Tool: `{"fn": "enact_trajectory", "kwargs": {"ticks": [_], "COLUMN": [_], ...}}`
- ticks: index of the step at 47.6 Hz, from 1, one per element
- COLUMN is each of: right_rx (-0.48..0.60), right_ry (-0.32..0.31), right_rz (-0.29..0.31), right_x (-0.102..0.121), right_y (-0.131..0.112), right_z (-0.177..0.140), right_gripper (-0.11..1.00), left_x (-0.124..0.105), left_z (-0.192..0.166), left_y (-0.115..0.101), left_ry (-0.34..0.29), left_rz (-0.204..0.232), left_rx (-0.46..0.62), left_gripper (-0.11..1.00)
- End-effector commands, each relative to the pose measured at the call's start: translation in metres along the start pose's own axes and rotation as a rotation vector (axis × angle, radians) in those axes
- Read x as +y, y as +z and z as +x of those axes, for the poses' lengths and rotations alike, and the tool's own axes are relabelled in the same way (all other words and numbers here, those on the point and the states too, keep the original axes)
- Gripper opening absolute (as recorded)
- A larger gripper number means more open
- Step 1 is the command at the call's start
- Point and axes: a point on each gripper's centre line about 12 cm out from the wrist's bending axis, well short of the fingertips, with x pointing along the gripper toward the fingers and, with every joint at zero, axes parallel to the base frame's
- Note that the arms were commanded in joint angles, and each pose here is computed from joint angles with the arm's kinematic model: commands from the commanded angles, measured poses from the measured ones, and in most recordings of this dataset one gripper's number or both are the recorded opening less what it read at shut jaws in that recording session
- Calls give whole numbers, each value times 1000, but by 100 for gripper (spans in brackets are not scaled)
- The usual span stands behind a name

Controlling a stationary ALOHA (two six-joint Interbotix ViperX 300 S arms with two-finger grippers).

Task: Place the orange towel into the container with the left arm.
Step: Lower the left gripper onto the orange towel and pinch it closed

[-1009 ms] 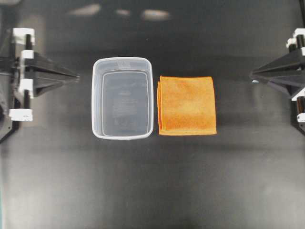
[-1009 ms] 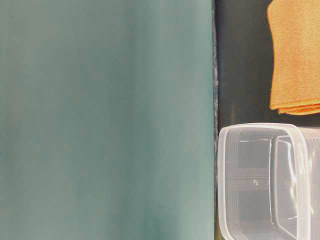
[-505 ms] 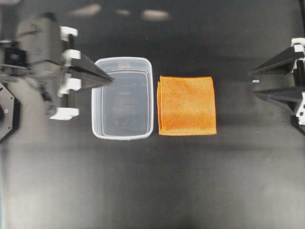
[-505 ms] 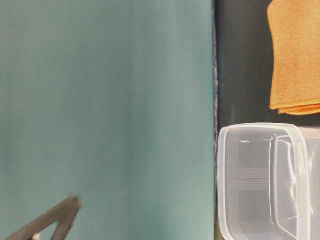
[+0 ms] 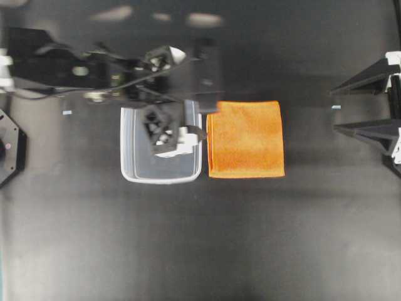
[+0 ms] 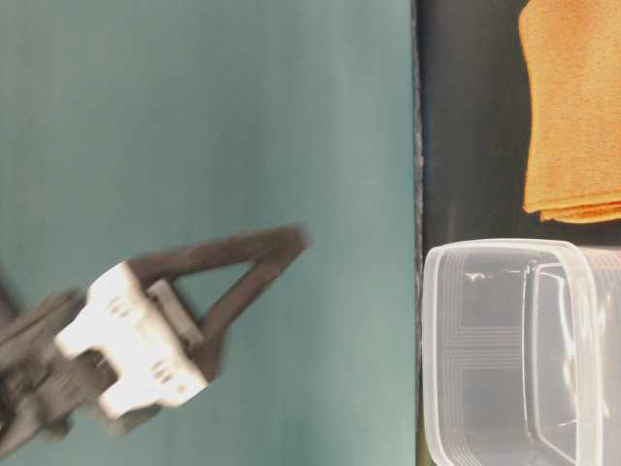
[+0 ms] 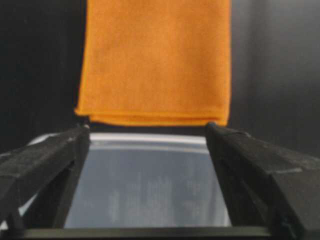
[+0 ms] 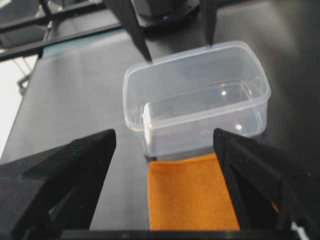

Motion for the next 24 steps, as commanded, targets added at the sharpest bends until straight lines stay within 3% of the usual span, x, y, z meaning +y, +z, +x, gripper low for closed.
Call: {"fn": "enact_trajectory", "kwargs": {"ticks": [1,6,18,24], "right_rx": [-23,-68,-166,-177], "right_ry": [3,12,31,45], "right_rz": [-3,-4,0,0], "right_x": [1,2,4,7], "right_y": [5,11,23,24], "right_z": [0,-2,-12,-12], "right_gripper": [76,76,76,76], "left_x": [-1,-1,-6,-4], "left_z": [15,47,105,135], "left_y": [15,16,21,18], "left_ry": [2,1,-9,-7], "left_rz": [6,20,141,136], "left_rx": [-3,37,99,129], "left_gripper": [91,90,90,90]}}
